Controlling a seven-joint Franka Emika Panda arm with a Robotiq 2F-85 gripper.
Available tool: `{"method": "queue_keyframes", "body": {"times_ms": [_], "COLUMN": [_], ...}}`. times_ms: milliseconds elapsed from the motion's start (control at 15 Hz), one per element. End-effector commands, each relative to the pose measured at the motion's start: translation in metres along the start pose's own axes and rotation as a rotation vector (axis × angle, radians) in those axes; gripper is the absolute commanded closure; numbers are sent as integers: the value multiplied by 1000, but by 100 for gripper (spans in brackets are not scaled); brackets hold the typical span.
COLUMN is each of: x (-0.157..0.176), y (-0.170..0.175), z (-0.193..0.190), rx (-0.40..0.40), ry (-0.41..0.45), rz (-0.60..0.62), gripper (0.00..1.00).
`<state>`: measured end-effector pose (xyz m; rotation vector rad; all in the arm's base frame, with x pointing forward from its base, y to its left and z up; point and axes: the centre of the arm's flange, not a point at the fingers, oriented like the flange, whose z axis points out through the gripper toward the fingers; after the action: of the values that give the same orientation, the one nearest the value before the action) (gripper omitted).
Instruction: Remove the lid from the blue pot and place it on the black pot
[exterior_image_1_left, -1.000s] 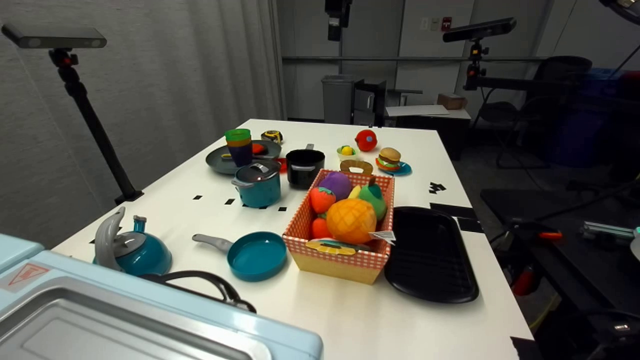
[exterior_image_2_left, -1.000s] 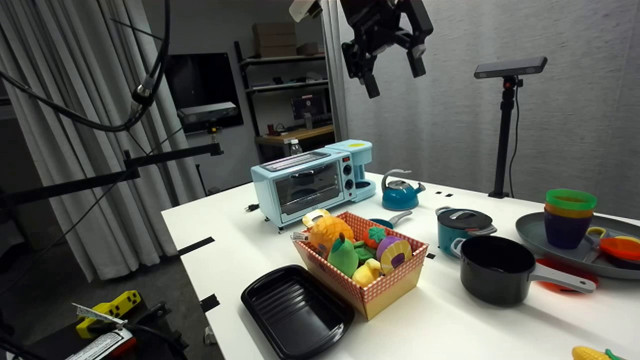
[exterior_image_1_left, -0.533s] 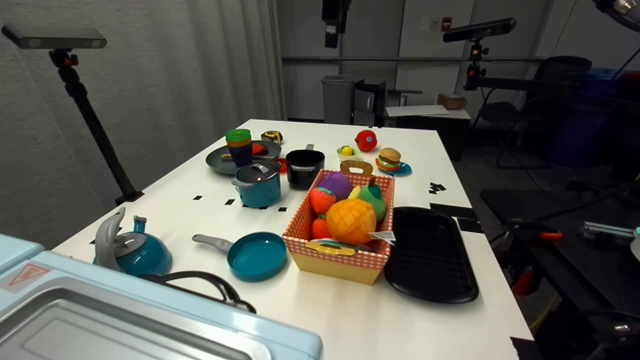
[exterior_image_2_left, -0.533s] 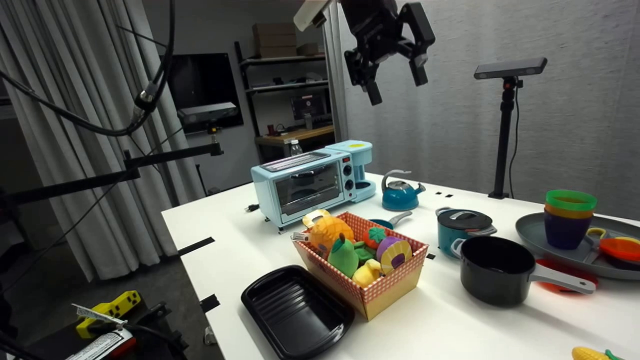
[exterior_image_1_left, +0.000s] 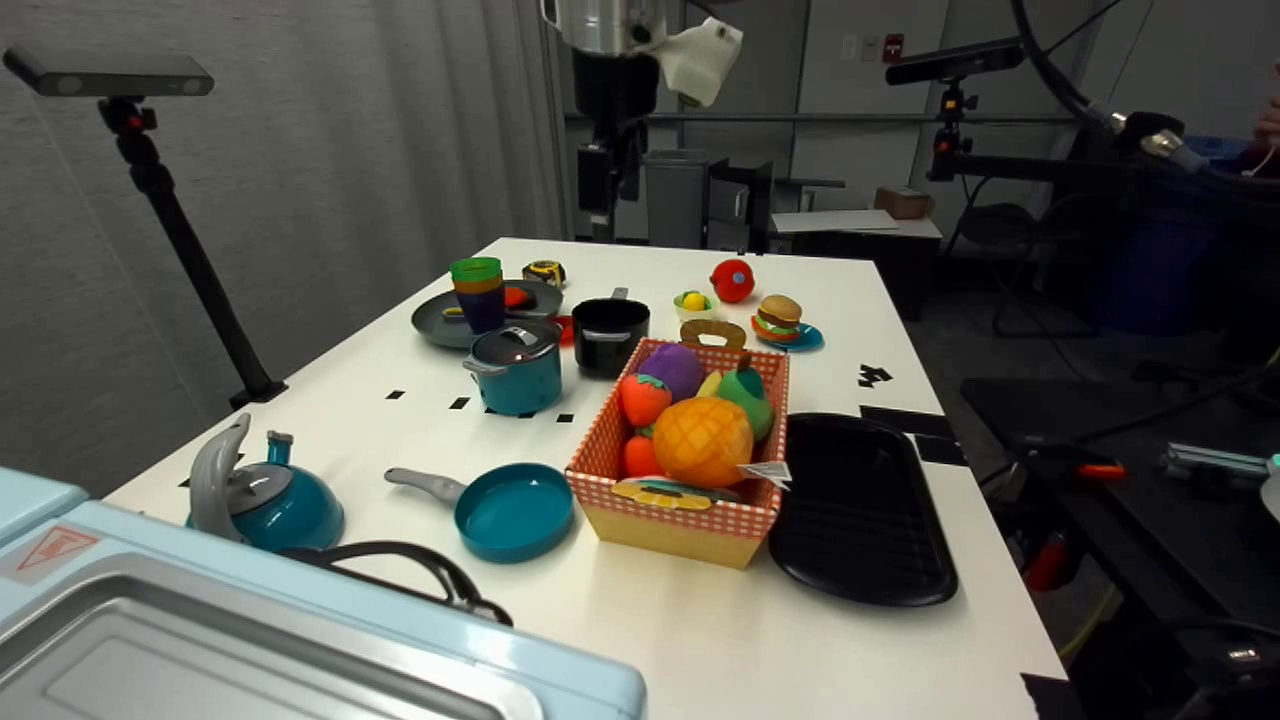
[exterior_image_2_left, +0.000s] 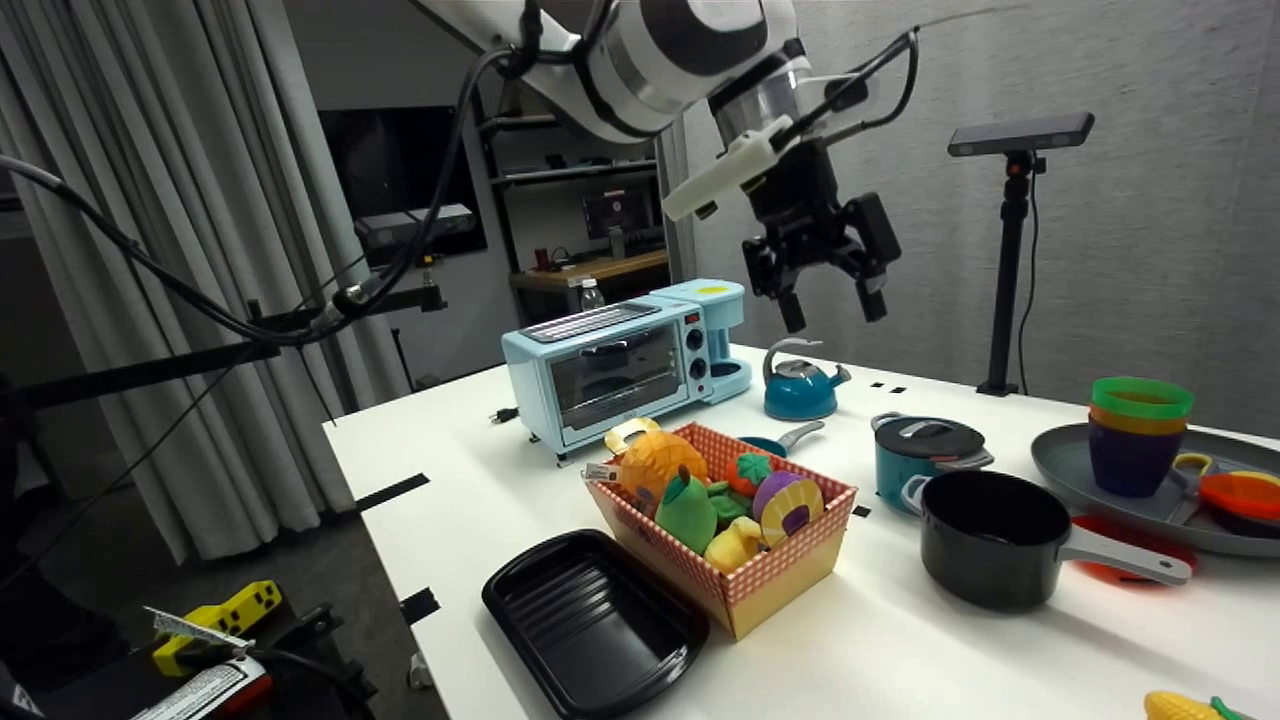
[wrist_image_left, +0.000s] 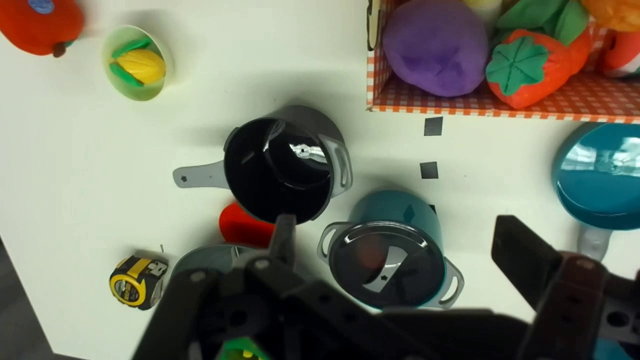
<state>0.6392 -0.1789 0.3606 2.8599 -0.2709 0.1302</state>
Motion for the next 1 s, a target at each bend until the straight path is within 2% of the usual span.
{"method": "queue_keyframes", "body": {"times_ms": [0, 267, 333, 933], "x": [43, 67, 37, 54], "y": [-5, 0, -5, -9], "z": [25, 40, 38, 56], "rx": [-7, 2, 0, 11], "ry": [4, -13, -3, 12], "rz": [85, 193, 136, 172], "gripper": [0, 0, 0, 0]}}
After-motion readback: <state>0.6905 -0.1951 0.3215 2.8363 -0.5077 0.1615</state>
